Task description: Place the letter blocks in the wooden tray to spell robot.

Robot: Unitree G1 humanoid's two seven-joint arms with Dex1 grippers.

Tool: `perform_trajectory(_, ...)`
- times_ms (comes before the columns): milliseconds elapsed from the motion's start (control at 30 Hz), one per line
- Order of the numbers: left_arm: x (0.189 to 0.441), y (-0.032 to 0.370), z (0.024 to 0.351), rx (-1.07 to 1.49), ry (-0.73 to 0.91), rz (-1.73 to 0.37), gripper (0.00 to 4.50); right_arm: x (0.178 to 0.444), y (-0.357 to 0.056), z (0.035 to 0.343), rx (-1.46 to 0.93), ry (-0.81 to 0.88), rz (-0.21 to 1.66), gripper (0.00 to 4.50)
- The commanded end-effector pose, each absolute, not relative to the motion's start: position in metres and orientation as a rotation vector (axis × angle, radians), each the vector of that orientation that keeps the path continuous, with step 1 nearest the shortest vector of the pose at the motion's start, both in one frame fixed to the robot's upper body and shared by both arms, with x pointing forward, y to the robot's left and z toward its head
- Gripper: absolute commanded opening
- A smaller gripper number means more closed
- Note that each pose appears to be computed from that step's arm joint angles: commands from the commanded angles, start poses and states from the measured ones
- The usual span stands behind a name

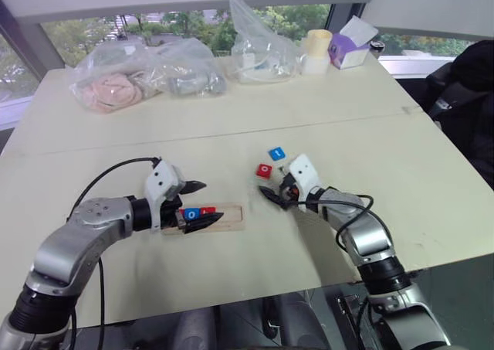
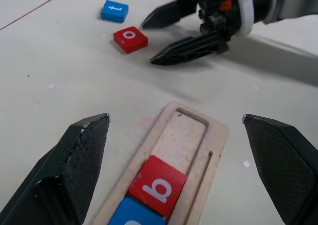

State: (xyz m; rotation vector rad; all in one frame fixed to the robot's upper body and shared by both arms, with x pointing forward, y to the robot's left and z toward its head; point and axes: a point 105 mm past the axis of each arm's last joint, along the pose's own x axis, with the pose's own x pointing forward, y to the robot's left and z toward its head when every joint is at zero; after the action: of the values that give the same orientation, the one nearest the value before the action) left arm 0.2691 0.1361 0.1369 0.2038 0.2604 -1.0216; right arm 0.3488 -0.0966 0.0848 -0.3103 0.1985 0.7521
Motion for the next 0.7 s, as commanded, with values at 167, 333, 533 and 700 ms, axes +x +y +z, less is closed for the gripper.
perform_trajectory(167, 0.27, 0.138, 0.145, 0.237, 0.222, -1.018, 4.5, 0.355, -0.094, 0.082, -0.306, 0.163, 0.898, 4.46)
perform_trajectory(333, 0.271, 0.138, 0.145, 0.243, 0.225, -1.013, 4.5, 0.378, -0.094, 0.078, -0.281, 0.185, 0.904, 4.46)
perform_trajectory(533, 0.269, 0.14, 0.144, 0.246, 0.228, -0.992, 4.5, 0.393, -0.082, 0.076, -0.219, 0.213, 0.957, 4.23)
perform_trajectory(700, 0.269, 0.143, 0.144, 0.245, 0.226, -0.966, 4.5, 0.387, -0.075, 0.077, -0.21, 0.226, 1.041, 2.03)
